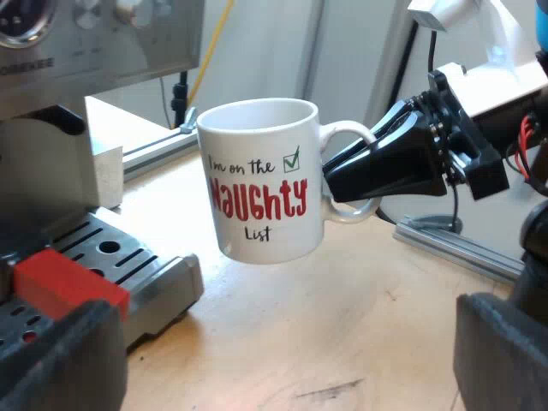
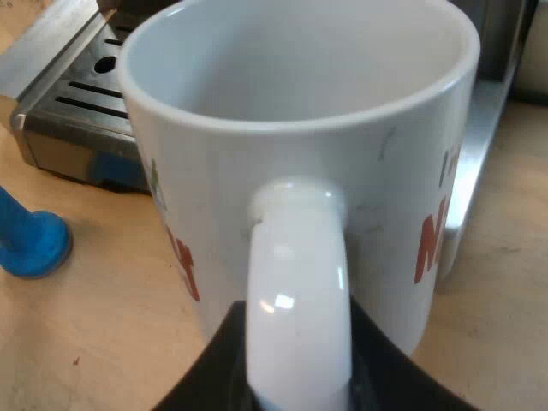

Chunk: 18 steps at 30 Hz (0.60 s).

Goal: Remove mug from coffee machine

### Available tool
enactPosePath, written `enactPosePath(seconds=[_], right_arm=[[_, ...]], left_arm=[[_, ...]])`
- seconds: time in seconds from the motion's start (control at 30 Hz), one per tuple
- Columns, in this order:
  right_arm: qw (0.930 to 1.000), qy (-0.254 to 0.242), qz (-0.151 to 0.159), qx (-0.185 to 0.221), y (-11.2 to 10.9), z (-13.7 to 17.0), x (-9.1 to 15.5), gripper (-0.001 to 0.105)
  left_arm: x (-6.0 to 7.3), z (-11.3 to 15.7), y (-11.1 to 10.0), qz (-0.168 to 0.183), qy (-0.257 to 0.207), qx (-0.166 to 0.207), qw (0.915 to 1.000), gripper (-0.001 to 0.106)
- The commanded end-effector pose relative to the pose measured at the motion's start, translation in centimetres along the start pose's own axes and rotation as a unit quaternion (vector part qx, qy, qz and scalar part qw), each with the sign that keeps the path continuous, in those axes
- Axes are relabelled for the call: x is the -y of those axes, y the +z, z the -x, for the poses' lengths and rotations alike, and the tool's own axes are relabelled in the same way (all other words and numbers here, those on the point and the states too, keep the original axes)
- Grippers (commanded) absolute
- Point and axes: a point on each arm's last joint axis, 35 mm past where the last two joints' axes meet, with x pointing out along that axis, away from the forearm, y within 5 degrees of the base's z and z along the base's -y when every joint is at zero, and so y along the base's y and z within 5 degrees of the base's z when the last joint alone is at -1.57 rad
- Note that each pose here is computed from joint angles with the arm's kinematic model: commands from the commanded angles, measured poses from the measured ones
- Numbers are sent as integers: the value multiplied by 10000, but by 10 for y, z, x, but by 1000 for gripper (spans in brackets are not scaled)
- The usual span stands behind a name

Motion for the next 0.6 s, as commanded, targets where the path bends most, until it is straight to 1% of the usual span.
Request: enactPosePath(seconds=[0.03,0.17,0.2,0.3,0.37,0.47,0.5,0.57,0.6], right_arm=[[9995,-43,-254,196,4,12,5,0],[9994,-167,-266,166,1,19,9,0],[9989,-282,-335,170,0,21,11,0],[9982,-382,-413,198,0,22,12,0],[9981,-383,-440,199,0,22,12,0],[9975,-551,-418,172,-1,21,13,0],[9960,-780,-413,141,-3,21,15,0],[9943,-989,-385,104,-4,22,16,0],[9913,-1264,-349,78,-5,22,18,0]], left_arm=[[3,0,2,2,-179,-1,9998,79],[4,0,2,-11,-288,-46,9996,79],[5,0,1,-19,-338,-69,9994,79],[6,-1,1,-26,-397,-93,9992,79],[6,-1,1,-28,-387,-91,9992,79],[5,-2,1,-27,-362,-110,9993,79],[5,-2,1,-20,-358,-120,9993,79],[5,-3,1,-9,-356,-138,9993,79],[4,-3,0,3,-348,-154,9993,79]])
